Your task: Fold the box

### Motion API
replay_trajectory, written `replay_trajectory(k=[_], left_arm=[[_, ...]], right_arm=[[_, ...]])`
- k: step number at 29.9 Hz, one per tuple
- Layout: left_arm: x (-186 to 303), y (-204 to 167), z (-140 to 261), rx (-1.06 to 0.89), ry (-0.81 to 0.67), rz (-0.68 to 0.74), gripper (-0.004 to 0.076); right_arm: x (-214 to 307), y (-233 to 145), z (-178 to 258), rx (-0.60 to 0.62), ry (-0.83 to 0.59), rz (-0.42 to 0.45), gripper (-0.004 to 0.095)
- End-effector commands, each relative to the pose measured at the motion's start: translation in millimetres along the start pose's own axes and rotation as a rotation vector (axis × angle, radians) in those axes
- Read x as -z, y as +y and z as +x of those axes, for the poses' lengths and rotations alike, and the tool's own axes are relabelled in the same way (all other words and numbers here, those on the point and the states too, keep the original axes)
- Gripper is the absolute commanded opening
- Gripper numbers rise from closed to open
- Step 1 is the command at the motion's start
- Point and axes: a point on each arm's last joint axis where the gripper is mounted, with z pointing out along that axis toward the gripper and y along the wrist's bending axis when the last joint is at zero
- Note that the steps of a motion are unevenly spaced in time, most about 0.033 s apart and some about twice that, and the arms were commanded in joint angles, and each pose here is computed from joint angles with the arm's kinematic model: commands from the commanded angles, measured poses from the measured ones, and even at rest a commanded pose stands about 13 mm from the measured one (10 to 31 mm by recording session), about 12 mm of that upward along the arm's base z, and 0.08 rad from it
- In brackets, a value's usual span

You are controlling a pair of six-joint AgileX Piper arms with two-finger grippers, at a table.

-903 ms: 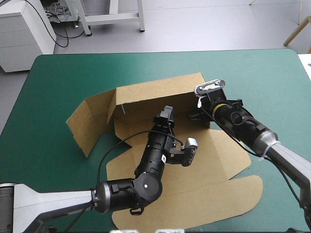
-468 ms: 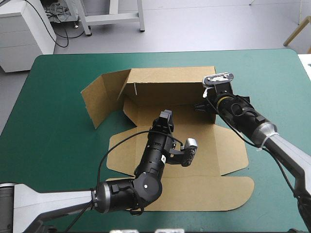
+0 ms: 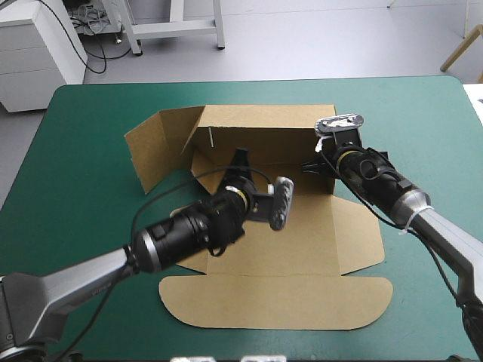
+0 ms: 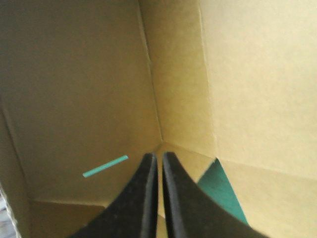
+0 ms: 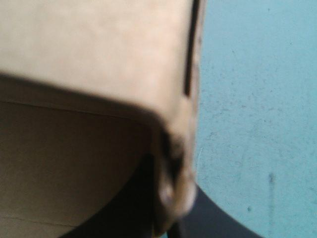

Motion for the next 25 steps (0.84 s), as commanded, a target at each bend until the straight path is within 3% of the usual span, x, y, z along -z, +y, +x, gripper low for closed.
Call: replay_trajectory(k=[1,7,12,19,25], left_arm=[[32,57,37,0.189,-0.051,0.080,0.0015],[50,133,142,0.730,-0.137,0.117,0.0015],[61,148,231,1.177,-0.234,0.128,0.0006],[58,111,361,1.708,-0.215,0.114,-0.0010],[38,51,423,2.095,-0.265,0.067,-0.0010]], right_arm=[[18,-3,-20,0.015,-0.113,-0.017,-0.0019],[18,-3,-21,0.008,-0.118,-0.024,-0.0019],[19,-2,-22,0.009,-0.132,-0.033,-0.0019],[19,-2,-22,0.009,-0.138,-0.037,-0.0019],[19,-2,-22,0.009,-0.138,-0.037,-0.0019]])
